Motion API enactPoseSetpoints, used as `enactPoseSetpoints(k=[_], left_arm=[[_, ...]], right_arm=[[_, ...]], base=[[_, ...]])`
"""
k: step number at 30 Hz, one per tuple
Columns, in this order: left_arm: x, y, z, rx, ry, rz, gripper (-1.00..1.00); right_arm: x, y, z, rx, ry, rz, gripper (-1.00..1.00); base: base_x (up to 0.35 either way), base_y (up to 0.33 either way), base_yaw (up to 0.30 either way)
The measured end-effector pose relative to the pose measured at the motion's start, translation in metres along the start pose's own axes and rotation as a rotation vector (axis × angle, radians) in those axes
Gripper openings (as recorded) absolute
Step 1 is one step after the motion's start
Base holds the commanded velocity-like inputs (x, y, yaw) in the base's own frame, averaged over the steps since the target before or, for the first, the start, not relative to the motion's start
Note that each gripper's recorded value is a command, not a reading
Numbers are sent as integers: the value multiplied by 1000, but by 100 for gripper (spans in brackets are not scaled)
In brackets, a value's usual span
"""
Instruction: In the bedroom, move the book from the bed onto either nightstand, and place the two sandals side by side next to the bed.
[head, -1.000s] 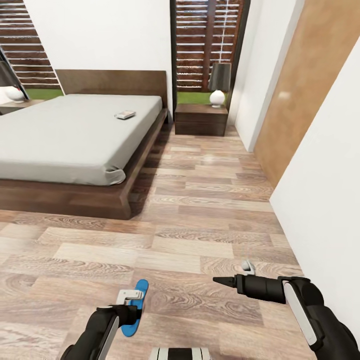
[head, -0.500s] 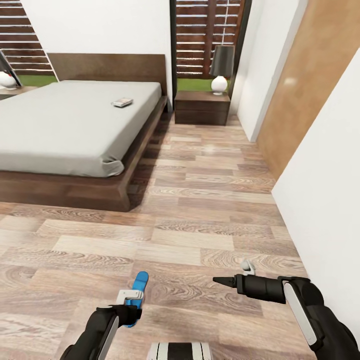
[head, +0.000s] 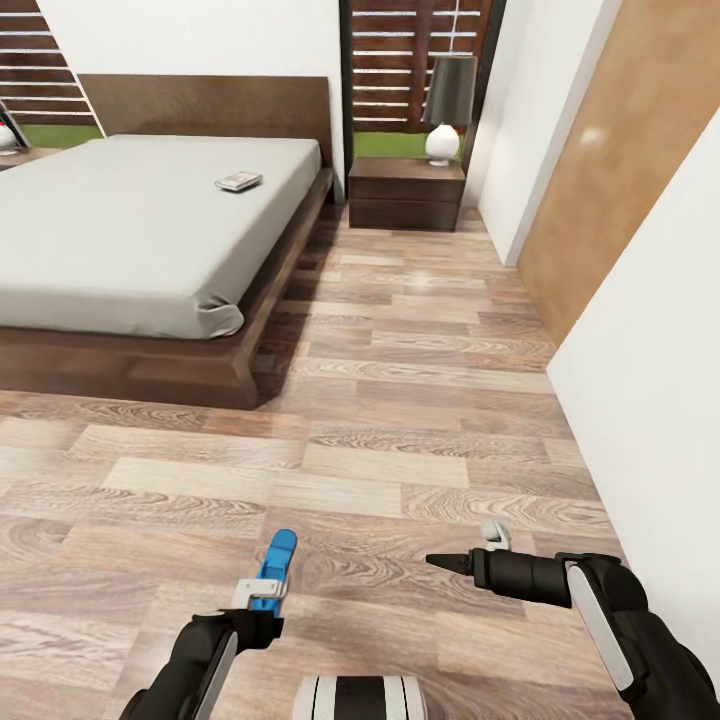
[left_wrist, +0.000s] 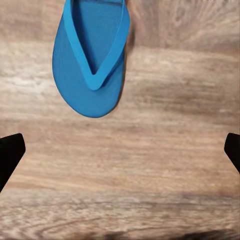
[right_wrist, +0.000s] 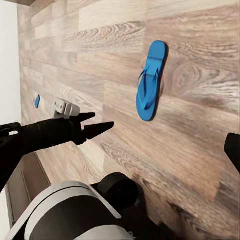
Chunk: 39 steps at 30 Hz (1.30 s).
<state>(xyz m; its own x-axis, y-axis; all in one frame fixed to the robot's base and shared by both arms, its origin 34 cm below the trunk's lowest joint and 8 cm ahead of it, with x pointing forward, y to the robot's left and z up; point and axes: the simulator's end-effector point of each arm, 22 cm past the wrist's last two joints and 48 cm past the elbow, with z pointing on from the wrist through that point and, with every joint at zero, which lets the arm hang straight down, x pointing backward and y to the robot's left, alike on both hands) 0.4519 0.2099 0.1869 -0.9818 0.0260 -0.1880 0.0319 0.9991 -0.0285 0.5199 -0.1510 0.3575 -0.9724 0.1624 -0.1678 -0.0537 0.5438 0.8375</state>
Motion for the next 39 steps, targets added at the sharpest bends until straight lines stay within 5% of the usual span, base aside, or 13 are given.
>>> enactPoseSetpoints(k=[39], left_arm=[[0,0,1,0,-1,0,100]], right_arm=[[0,-1,1,0,1,2,100]], base=[[122,0,0]])
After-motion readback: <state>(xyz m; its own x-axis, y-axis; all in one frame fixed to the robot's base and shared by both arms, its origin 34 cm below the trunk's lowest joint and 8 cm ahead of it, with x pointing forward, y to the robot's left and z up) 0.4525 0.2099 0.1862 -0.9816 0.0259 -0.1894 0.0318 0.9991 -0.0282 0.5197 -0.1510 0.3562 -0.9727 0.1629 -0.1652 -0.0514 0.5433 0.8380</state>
